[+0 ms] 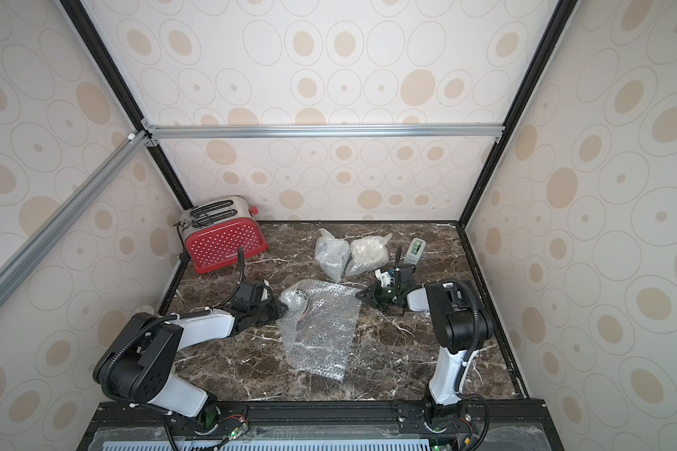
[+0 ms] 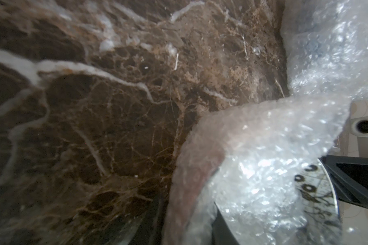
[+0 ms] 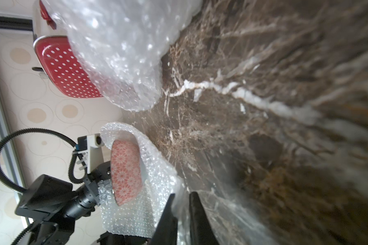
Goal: Wrap bowls in bubble wrap
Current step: Wrap the bowl in bubble wrap.
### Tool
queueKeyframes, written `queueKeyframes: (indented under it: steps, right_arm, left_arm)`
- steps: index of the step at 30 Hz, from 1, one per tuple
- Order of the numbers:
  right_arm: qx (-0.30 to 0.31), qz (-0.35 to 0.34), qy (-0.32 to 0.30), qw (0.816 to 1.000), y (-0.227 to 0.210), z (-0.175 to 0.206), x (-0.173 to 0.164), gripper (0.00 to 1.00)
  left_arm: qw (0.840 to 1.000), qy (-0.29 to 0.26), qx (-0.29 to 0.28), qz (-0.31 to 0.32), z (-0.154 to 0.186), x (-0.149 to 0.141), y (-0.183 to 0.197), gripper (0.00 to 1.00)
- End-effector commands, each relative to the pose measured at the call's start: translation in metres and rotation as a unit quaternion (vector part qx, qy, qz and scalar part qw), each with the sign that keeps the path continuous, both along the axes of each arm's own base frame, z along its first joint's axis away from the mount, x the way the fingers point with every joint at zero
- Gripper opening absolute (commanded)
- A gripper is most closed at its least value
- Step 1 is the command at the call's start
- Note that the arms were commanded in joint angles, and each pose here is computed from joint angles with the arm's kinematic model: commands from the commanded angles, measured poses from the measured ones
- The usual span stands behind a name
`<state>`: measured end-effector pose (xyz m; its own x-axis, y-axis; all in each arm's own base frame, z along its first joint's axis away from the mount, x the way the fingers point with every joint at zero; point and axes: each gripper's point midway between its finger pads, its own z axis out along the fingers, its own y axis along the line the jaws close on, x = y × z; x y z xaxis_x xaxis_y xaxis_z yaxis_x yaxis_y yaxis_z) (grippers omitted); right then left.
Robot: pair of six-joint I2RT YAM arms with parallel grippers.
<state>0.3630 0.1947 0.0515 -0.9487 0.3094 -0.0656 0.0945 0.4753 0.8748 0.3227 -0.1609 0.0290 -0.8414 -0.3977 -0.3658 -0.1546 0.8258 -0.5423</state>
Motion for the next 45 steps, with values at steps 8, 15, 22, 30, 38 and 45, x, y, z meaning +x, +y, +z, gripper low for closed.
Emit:
queueKeyframes:
  steps: [8, 15, 22, 30, 38, 45]
  right_arm:
    - [0.054, 0.086, -0.078, 0.992, 0.068, 0.109, -0.02, 0.09]
    - [0.088, 0.148, -0.076, 0.982, 0.141, 0.121, -0.037, 0.09]
    - [0.13, 0.167, -0.02, 0.977, 0.202, 0.076, -0.044, 0.07]
    - [0.066, 0.156, 0.002, 0.986, 0.203, 0.028, -0.042, 0.07]
    - [-0.048, 0.19, 0.004, 0.981, 0.204, 0.012, -0.053, 0.07]
    - [-0.116, 0.223, 0.016, 0.968, 0.216, -0.013, -0.066, 0.07]
  left_arm:
    - [0.998, -0.009, 0.067, 0.0, 0.017, 0.006, -0.007, 0.3]
    - [0.997, -0.018, 0.071, 0.004, 0.022, 0.008, -0.011, 0.29]
    - [0.998, -0.022, 0.063, 0.008, 0.022, 0.006, -0.012, 0.29]
    - [0.998, -0.03, 0.049, 0.014, 0.026, 0.004, -0.013, 0.29]
    - [0.999, -0.035, 0.035, 0.015, 0.028, 0.005, -0.018, 0.29]
    - [0.999, -0.034, 0.022, 0.018, 0.027, 0.005, -0.023, 0.29]
